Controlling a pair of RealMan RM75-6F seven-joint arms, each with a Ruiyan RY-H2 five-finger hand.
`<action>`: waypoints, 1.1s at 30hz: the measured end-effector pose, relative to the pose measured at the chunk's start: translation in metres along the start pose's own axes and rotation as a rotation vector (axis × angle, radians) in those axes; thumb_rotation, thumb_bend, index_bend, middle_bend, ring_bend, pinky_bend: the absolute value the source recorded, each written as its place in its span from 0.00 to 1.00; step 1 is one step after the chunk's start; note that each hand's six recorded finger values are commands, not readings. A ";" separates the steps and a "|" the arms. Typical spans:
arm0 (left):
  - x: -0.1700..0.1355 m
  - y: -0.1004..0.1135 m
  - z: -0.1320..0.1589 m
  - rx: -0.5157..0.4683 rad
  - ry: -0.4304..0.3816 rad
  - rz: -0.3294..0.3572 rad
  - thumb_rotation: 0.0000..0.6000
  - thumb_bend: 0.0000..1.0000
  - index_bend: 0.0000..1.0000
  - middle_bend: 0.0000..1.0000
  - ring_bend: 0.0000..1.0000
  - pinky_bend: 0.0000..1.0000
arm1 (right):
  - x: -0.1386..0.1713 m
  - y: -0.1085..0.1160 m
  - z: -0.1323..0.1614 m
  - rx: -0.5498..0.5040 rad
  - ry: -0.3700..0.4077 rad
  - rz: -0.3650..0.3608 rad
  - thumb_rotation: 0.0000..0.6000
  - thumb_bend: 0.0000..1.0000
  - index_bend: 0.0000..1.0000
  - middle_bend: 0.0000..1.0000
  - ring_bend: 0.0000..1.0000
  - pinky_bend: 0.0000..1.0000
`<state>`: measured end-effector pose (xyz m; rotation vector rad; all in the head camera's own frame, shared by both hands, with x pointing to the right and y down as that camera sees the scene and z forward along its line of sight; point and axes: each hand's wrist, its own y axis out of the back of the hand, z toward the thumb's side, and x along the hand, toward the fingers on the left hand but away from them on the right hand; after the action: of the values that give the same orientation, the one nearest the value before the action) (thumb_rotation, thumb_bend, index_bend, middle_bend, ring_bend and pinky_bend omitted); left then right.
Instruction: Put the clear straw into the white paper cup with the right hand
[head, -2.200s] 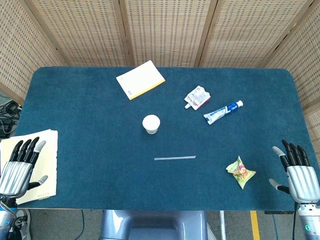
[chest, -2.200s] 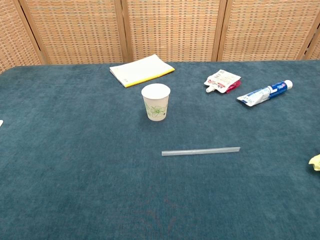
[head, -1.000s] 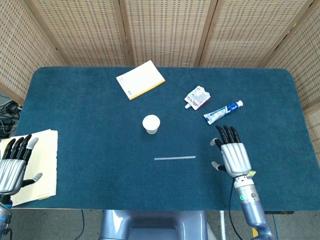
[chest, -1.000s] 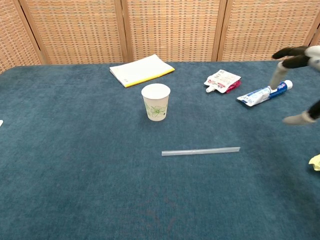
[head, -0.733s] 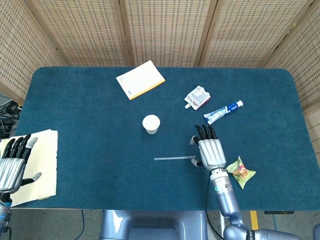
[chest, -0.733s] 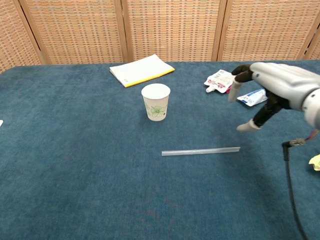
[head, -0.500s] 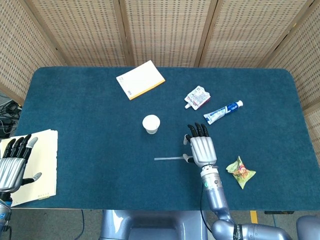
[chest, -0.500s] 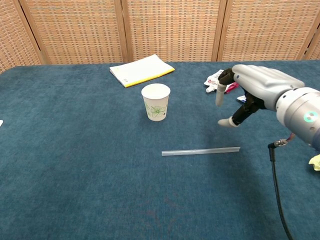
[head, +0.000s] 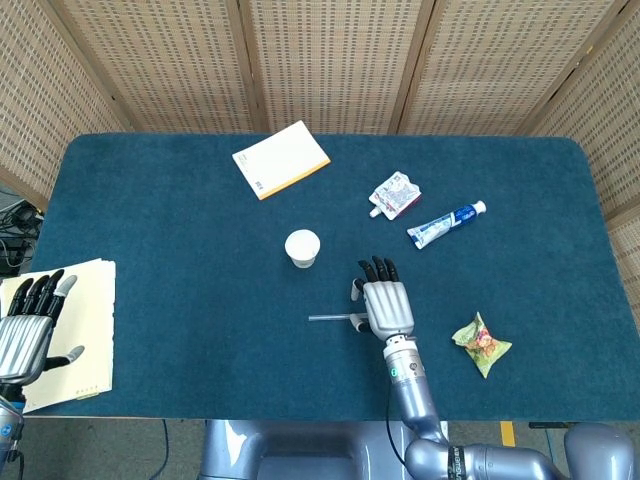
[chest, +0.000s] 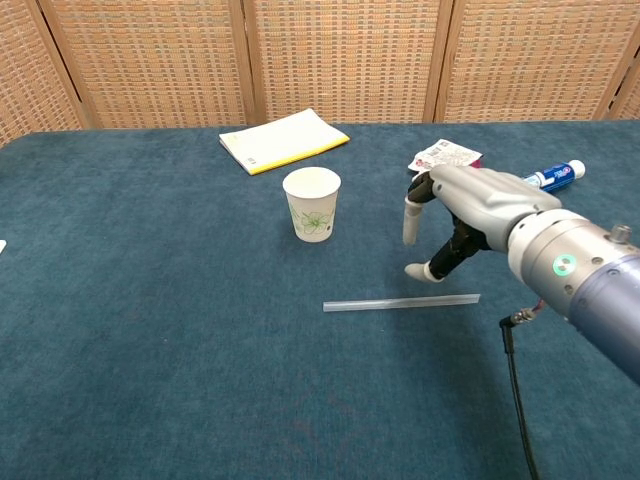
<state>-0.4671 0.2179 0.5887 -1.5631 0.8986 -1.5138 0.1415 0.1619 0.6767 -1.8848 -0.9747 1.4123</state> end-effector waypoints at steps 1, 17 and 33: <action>0.000 0.000 0.000 -0.001 0.000 0.000 1.00 0.06 0.00 0.00 0.00 0.00 | 0.000 -0.002 0.001 -0.001 0.000 0.005 1.00 0.45 0.53 0.22 0.02 0.03; 0.000 -0.003 -0.003 -0.003 0.009 -0.019 1.00 0.06 0.00 0.00 0.00 0.00 | -0.001 -0.036 -0.001 -0.012 -0.014 0.088 1.00 0.50 0.52 0.21 0.02 0.03; 0.005 -0.011 -0.005 0.010 0.022 -0.049 1.00 0.06 0.00 0.00 0.00 0.00 | -0.012 -0.054 -0.005 -0.038 -0.021 0.126 1.00 0.50 0.50 0.19 0.02 0.03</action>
<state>-0.4725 0.2186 0.6008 -1.5740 0.8695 -1.5707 0.1333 0.1821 0.7284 -1.9932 -0.9130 1.4979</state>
